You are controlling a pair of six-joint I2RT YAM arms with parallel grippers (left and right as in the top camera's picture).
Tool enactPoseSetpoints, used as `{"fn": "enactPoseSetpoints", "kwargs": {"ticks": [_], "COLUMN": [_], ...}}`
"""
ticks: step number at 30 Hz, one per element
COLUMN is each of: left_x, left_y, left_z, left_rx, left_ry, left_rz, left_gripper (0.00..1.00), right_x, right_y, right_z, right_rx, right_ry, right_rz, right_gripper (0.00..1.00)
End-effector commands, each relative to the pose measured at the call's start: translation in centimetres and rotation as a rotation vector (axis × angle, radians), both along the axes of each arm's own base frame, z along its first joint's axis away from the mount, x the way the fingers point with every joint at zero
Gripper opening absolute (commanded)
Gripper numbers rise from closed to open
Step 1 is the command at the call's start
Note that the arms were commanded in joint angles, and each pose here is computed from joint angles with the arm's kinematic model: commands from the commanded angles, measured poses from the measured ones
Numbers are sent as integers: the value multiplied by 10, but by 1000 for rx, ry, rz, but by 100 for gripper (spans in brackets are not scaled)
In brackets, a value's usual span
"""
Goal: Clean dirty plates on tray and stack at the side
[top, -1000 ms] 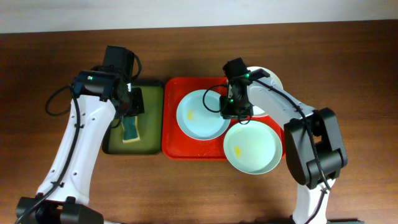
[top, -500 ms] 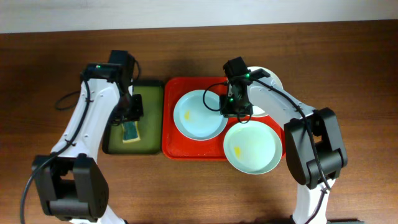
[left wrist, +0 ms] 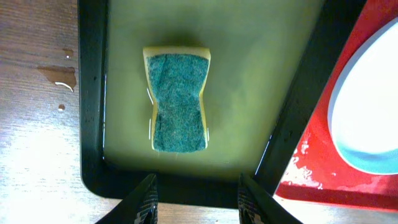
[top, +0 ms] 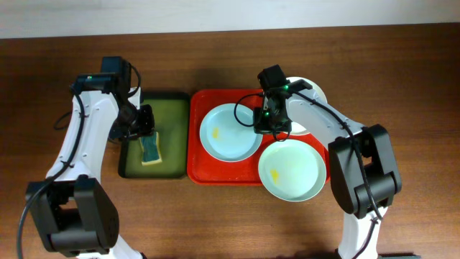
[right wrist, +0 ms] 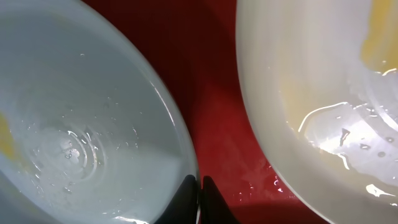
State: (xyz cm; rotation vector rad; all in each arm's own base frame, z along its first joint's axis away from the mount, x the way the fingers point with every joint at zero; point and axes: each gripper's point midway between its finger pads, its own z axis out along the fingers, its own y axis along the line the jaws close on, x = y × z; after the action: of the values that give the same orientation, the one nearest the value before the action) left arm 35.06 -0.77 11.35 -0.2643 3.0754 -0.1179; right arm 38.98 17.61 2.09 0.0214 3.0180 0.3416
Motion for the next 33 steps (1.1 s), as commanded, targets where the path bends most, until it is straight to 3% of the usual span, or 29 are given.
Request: {"fn": "enactPoseSetpoints", "kwargs": {"ticks": [1, 3, 8, 19, 27, 28, 29, 32, 33], "left_x": [6, 6, -1, 1, -4, -4, -4, -3, -3], "left_y": [-1, -1, -1, 10, 10, 10, 9, 4, -1], "left_z": [-5, -5, -32, -70, -113, -115, -114, -114, -114], "left_rx": [-9, -9, -8, 52, 52, 52, 48, 15, -10], "left_ry": [-6, -7, 8, -20, 80, 85, 84, 83, 80], "left_rz": [-14, -14, -14, 23, 21, 21, 21, 19, 2], "left_gripper": [41, 42, 45, 36, 32, 24, 6, 0, 0], "right_x": [-2, -2, -1, 0, 1, 1, 1, 1, 1], "right_y": [-1, -1, -1, -2, -3, -3, -3, -3, -3], "right_z": [-8, -8, -7, -8, -8, -8, -8, -8, -8], "right_rx": [-17, -17, -16, -24, -29, -29, -29, -29, -29], "right_ry": [11, 10, 7, 3, -2, -2, -1, -1, -1], "right_rz": [4, 4, 4, 3, 2, 2, 2, 2, 2], "right_gripper": [17, 19, 4, 4, 4, 5, 4, 6, 27]}}
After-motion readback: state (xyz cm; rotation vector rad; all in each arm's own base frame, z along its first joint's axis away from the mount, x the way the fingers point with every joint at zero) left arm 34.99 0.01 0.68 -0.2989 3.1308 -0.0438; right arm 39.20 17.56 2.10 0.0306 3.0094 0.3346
